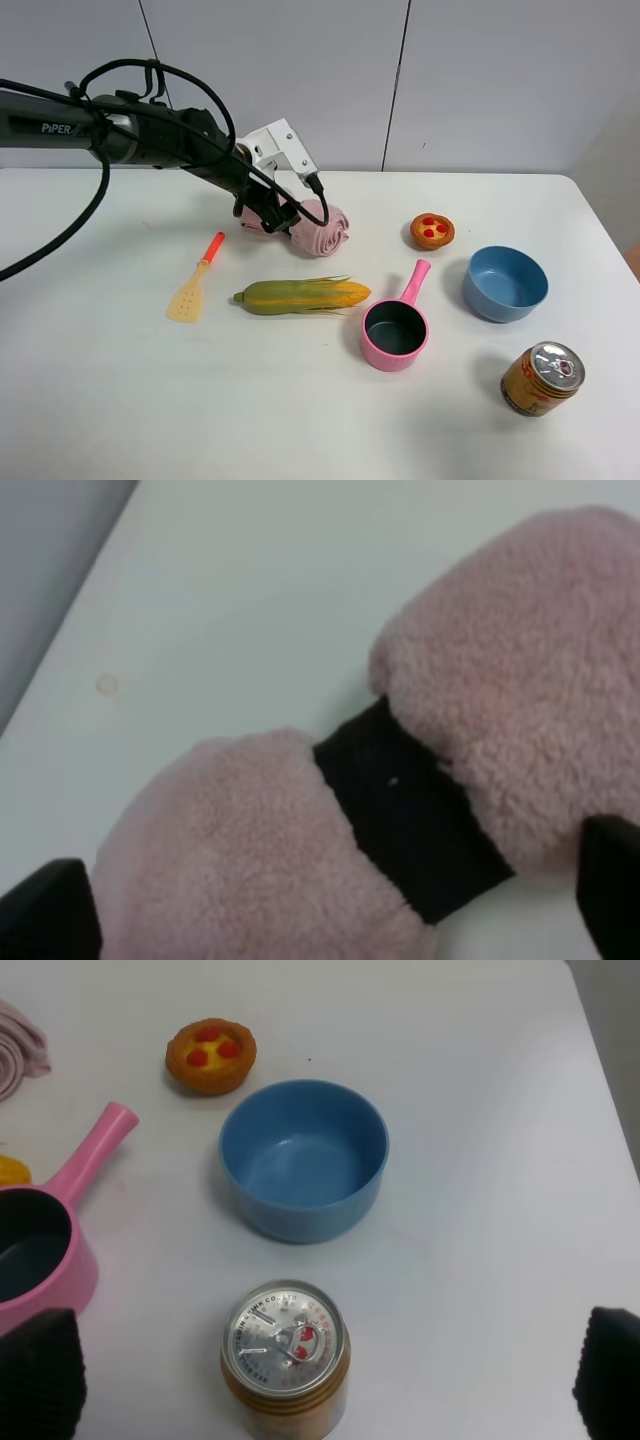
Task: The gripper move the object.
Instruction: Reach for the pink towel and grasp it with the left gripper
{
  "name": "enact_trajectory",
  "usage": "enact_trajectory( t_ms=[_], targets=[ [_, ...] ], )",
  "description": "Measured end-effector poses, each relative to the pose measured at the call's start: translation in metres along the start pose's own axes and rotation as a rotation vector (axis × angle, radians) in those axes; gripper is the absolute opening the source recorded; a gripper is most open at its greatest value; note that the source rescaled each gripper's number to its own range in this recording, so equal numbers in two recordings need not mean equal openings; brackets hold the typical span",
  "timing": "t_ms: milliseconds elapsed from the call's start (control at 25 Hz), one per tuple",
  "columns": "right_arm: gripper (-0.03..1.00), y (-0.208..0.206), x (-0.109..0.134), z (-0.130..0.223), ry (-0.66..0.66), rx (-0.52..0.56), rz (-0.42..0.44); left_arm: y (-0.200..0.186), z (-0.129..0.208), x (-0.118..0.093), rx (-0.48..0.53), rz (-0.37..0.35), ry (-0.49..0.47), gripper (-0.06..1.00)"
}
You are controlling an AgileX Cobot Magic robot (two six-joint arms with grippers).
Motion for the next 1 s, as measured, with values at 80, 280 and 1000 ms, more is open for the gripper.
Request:
enact_trajectory(
  t_ms=[80, 280, 1000],
  targets=[
    [1.0, 0.0, 0.0, 0.0, 0.0, 0.0, 0.0, 0.003, 0.004, -0.001, 0.016, 0.0, 0.056, 0.94],
    [1.0, 0.0, 0.0, 0.0, 0.0, 0.0, 0.0, 0.014, 0.017, -0.002, 0.059, -0.005, 0.277, 0.94],
    [1.0, 0.0, 0.0, 0.0, 0.0, 0.0, 0.0, 0.036, 0.031, 0.012, 0.051, -0.092, 0.444, 0.92]
  ],
)
Point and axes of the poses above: a point on each arm's last joint axis where the gripper is mounted, y pointing out along that axis toward the gripper, x along the wrist's bending axis when the last joint is at zero, z = x × y, the point moved 8 cm from there along y, pointing out along that axis toward the gripper, and after that the axes turned 5 degrees about y, right-handed, at the moved point
